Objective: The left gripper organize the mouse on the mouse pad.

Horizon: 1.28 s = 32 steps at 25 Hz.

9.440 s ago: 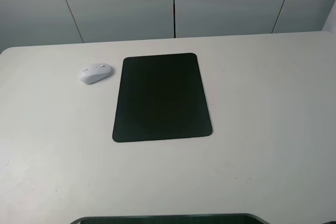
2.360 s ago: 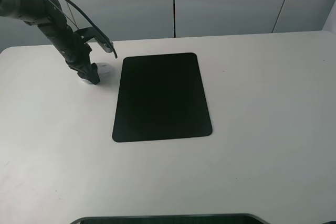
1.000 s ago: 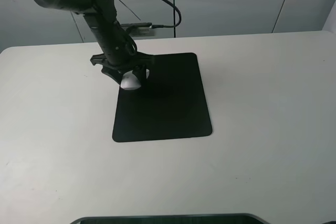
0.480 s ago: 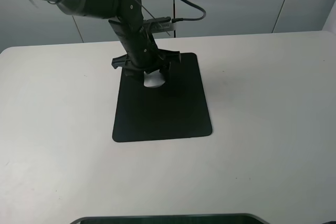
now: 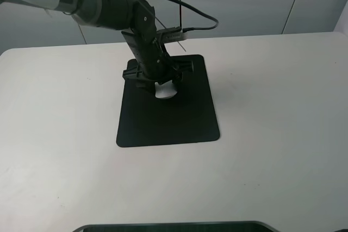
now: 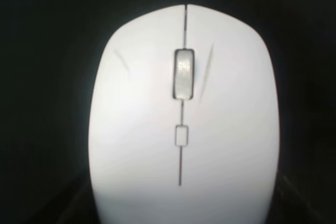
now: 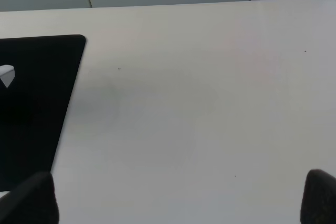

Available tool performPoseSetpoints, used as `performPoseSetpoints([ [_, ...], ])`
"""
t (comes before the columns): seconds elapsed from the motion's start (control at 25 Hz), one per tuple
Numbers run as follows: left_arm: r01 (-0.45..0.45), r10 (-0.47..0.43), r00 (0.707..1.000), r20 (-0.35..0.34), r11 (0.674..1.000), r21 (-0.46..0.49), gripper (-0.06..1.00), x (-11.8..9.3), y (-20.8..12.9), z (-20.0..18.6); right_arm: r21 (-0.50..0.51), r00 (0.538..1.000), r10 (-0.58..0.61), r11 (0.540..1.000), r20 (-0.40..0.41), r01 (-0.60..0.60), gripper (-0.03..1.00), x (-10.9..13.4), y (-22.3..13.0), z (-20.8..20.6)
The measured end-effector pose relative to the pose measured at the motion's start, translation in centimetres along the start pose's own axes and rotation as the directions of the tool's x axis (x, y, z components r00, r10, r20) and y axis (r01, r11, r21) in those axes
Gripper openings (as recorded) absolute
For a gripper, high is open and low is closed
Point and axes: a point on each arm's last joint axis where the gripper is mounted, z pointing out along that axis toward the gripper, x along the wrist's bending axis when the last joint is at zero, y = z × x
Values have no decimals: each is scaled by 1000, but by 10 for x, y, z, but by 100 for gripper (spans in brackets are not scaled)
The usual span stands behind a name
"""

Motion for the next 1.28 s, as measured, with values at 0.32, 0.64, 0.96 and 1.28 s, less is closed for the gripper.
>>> performPoseSetpoints([
  [0.32,27,-27,1000,-1,1000,-5,59,0,0,0,0,1000,0,1000,0,0,70,0,0,0],
  [0.64,71,-72,997,-24,997,-22,74,2,2,0,0,1000,0,1000,0,0,70,0,0,0],
  [0.96,52,-54,998,-34,996,-70,74,2,7,-15,0,1000,0,1000,0,0,70,0,0,0],
  [1.28,-36,33,999,-27,993,-111,74,21,24,-66,0,1000,4,1000,0,-4,70,0,0,0],
])
